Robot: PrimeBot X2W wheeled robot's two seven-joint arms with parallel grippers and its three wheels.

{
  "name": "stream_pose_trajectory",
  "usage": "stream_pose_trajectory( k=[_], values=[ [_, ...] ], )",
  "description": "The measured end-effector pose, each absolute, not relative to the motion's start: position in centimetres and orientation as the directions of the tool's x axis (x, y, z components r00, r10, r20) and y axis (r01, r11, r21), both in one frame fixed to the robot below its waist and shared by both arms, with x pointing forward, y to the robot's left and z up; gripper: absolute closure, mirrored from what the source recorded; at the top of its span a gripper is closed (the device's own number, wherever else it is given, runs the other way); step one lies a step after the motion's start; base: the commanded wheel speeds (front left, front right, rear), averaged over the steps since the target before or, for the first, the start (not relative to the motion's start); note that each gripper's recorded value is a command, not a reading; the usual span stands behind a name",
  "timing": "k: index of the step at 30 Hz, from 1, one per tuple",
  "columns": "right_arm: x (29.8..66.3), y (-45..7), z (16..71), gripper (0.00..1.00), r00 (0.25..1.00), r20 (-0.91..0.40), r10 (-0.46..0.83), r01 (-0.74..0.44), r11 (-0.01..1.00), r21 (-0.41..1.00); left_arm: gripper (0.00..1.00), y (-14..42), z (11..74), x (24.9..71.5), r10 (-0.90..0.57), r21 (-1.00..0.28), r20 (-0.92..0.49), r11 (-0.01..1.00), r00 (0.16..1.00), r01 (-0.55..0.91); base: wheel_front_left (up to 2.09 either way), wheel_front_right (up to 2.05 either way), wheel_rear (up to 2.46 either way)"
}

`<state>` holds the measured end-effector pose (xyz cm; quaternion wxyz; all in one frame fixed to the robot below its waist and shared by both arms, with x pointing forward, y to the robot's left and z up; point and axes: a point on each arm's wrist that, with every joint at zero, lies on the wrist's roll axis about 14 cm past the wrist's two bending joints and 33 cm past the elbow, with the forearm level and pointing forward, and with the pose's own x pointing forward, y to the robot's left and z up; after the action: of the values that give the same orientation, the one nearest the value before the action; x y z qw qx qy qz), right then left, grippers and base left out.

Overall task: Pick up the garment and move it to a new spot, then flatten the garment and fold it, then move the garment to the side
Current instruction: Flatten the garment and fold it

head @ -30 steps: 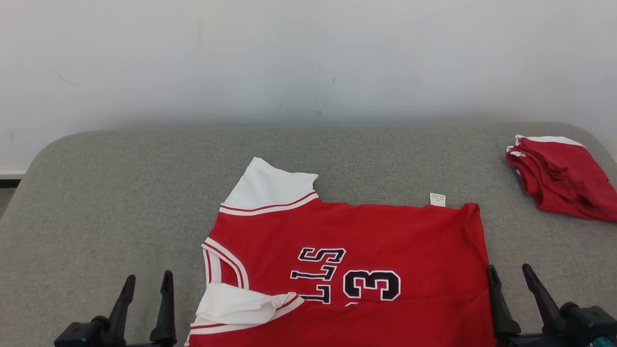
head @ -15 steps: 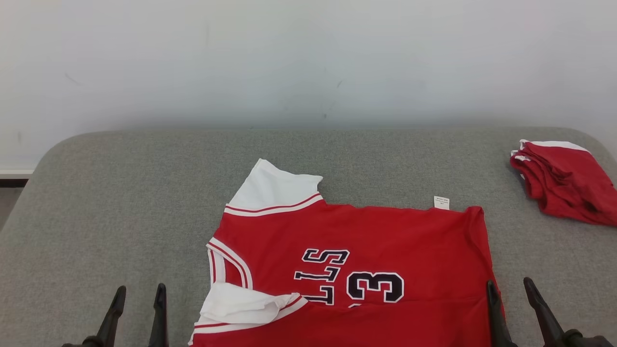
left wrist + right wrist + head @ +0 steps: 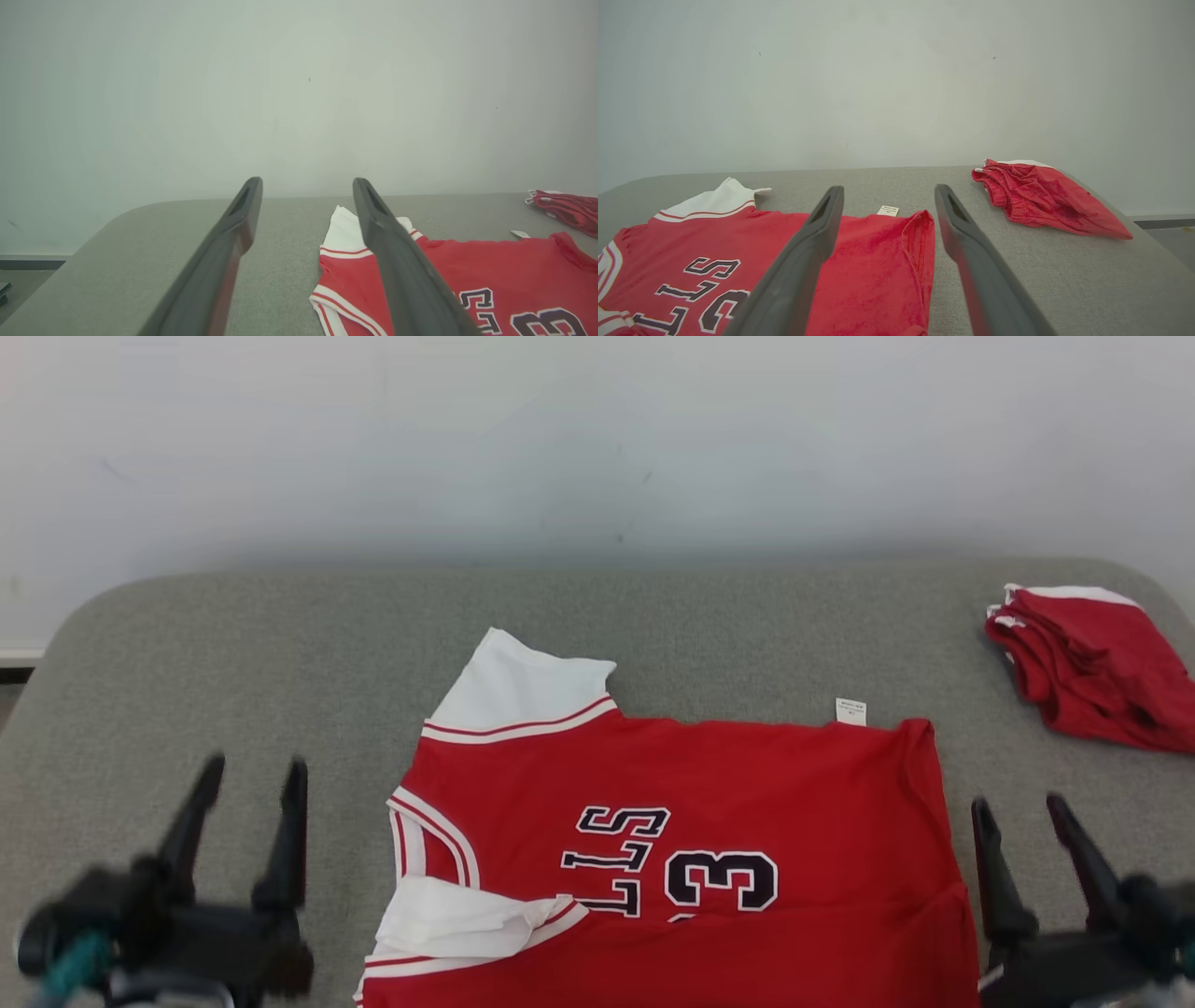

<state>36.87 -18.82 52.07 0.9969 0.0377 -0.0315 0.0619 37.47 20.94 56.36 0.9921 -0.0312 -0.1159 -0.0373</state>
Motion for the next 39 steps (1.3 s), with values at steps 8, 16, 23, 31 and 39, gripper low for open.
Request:
stream_pose_trajectory(
  k=[8, 16, 23, 31, 39],
  values=[
    [44.5, -19.8, 52.8, 0.00, 0.991, -0.053, 0.123, -0.123, 0.992, 0.004, 0.00, 18.4, 61.2, 46.5, -0.231, 0.003, 0.219, 0.972, 0.948, 0.236, 0.00, 0.00, 0.00],
    [49.6, -19.5, 47.3, 0.00, 0.955, -0.275, 0.112, -0.113, 0.993, 0.013, 0.00, 15.8, 56.7, 54.2, -0.349, -0.020, -0.013, 0.937, 0.937, 0.348, 0.00, 0.00, 0.00],
    [51.1, -20.5, 43.2, 0.00, 0.916, -0.395, 0.075, -0.068, 0.997, 0.031, 0.00, 12.6, 49.6, 58.3, -0.419, -0.047, -0.234, 0.906, 0.877, 0.420, 0.00, 0.00, 0.00],
    [51.5, -20.3, 40.7, 0.00, 0.887, -0.456, 0.070, -0.063, 0.998, 0.031, 0.00, 12.2, 44.5, 60.9, -0.403, -0.031, -0.372, 0.906, 0.836, 0.422, 0.00, 0.00, 0.00],
    [52.2, -20.3, 39.2, 0.00, 0.876, -0.478, 0.068, -0.055, 0.998, 0.042, 0.00, 11.6, 41.4, 62.2, -0.402, -0.046, -0.429, 0.904, 0.809, 0.424, 0.00, 0.00, 0.00]
  ],
)
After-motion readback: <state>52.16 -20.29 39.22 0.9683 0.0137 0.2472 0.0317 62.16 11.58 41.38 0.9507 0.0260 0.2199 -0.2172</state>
